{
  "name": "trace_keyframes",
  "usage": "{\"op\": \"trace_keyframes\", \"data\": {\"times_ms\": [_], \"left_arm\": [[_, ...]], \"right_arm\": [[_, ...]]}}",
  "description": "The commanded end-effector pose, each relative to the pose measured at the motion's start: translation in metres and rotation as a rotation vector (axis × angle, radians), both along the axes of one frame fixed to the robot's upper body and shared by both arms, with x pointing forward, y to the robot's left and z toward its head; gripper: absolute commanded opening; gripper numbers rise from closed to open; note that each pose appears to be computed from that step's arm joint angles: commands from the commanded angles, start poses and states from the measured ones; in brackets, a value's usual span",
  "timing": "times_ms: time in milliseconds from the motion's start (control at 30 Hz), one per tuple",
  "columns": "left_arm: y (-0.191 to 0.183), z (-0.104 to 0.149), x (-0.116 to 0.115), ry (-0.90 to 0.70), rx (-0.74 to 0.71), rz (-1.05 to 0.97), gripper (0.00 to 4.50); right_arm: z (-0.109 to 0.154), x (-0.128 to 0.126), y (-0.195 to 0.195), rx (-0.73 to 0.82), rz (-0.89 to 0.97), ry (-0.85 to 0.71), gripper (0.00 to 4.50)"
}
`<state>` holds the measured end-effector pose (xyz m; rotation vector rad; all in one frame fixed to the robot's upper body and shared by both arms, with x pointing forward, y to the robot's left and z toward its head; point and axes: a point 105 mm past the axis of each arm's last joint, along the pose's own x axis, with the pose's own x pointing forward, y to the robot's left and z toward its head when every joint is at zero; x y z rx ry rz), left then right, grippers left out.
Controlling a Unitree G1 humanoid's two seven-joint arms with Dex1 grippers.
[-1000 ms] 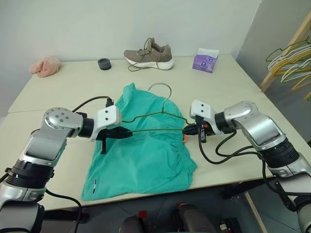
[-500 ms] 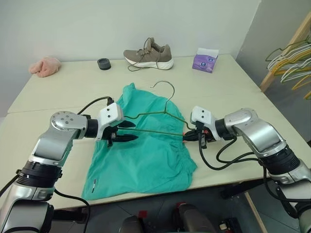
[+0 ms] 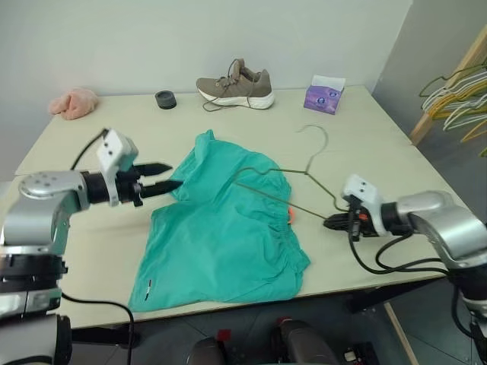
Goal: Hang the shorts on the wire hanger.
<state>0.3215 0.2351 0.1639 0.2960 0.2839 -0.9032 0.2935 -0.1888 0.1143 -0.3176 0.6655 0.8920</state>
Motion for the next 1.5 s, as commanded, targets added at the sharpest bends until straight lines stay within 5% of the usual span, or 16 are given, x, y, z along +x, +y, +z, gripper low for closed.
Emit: {"op": "trace_keyframes", "data": {"times_ms": [33,267,467,1000,1500], "left_arm": [[-0.022,-0.007,-0.012,0.017,0.008,-0.112,2.61],[-0.039,-0.027,-0.017,0.063,0.037,-0.191,2.61],[-0.042,-0.031,-0.015,0.072,0.042,-0.203,2.61],[-0.025,-0.03,-0.011,0.048,0.077,-0.121,2.61],[-0.019,-0.031,-0.012,0.037,0.087,-0.084,2.61]], "right_arm": [[0.002,-0.017,-0.027,0.028,-0.14,0.016,0.0],[-0.019,-0.056,-0.053,0.051,-0.32,0.124,0.0],[-0.025,-0.076,-0.033,0.08,-0.256,0.181,0.0],[-0.007,-0.066,0.014,0.171,-0.061,0.192,0.0],[-0.03,-0.055,-0.017,0.176,-0.227,0.261,0.0]]}}
